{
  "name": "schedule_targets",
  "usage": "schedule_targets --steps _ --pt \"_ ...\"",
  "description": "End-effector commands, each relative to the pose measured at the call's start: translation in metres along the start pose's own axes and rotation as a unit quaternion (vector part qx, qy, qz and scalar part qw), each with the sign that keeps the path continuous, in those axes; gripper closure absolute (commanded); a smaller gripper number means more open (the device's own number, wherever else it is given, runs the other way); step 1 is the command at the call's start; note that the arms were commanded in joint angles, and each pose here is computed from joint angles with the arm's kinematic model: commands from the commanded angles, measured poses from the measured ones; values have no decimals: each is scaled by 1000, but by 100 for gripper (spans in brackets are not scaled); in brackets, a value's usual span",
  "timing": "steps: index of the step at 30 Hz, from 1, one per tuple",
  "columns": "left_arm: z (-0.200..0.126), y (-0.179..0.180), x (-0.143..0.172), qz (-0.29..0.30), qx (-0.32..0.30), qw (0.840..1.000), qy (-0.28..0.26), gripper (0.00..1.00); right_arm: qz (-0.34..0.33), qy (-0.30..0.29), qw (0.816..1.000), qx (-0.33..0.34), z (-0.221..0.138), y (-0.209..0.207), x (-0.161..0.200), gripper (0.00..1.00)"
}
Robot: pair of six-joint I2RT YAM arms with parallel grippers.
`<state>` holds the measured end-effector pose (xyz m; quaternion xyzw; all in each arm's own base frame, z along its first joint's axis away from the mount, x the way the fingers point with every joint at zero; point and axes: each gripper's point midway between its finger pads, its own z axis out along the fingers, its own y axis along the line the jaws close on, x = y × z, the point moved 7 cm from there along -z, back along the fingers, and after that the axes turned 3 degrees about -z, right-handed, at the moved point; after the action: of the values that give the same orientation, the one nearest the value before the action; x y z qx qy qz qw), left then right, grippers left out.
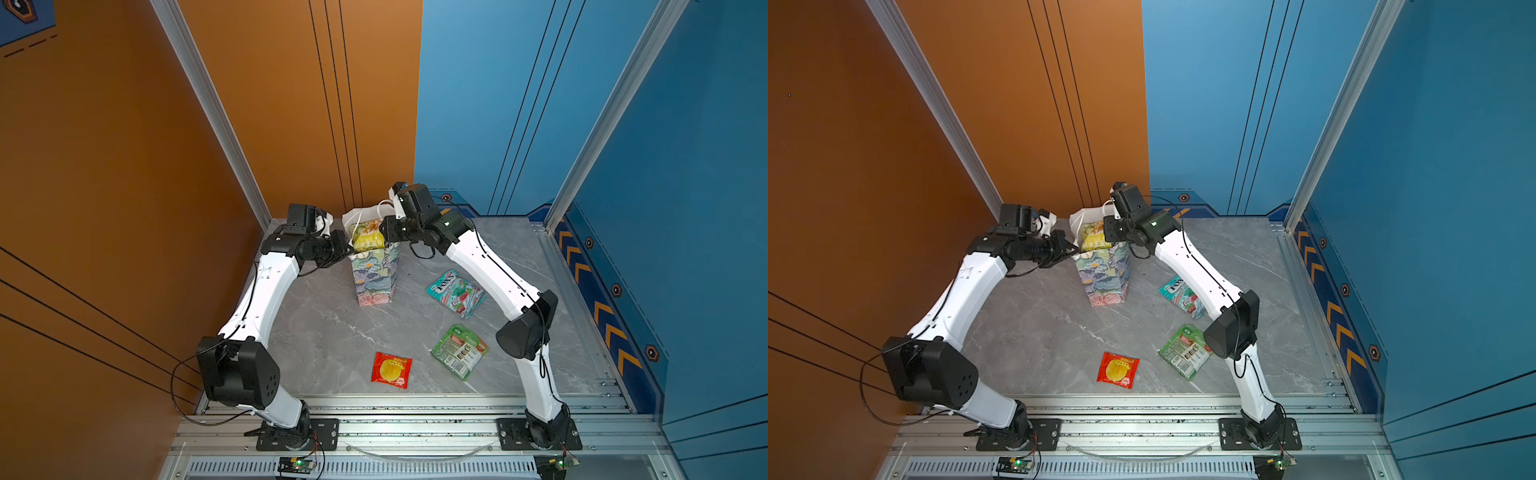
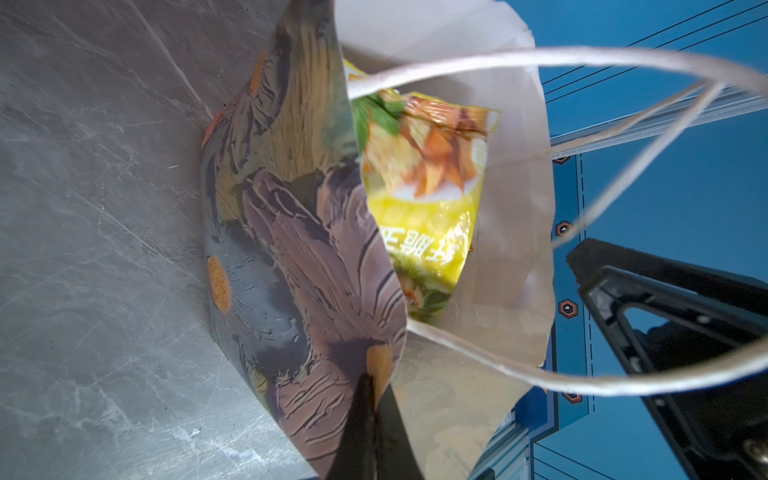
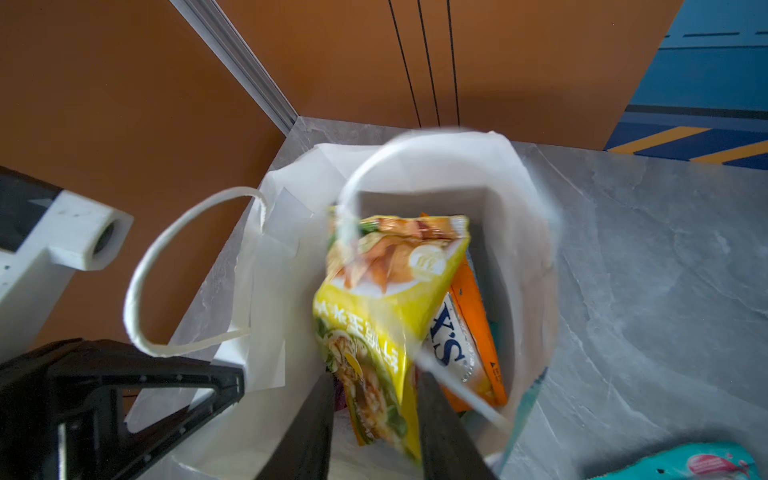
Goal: Place the snacks into the paper bag
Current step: Place the snack in the paper bag.
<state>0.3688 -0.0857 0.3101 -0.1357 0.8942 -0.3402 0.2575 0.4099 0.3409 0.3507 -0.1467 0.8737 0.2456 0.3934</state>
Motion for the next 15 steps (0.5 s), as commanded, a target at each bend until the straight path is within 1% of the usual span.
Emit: schedule_targets --steps 1,2,3,5,9,12,15 --pt "-10 -10 0 8 20 1000 -5 100 25 -28 999 -22 -31 -7 -21 60" --pt "-10 -10 0 8 20 1000 -4 100 30 -31 999 -26 -32 -9 -22 60" --pt "-10 -9 0 8 19 1000 -4 100 35 -47 998 -35 -48 -8 -30 60" --pt "-10 -8 0 6 18 1000 -5 100 49 -62 996 -44 -61 -15 -33 59" --pt "-10 -8 -1 5 19 1000 -4 100 87 -85 991 -49 -85 -38 -29 58" --pt "-11 -7 -1 6 19 1000 -6 100 119 -91 988 -33 -101 -66 -11 56" --pt "-11 -6 -1 5 18 1000 -5 100 159 -80 984 1 -108 -101 24 54"
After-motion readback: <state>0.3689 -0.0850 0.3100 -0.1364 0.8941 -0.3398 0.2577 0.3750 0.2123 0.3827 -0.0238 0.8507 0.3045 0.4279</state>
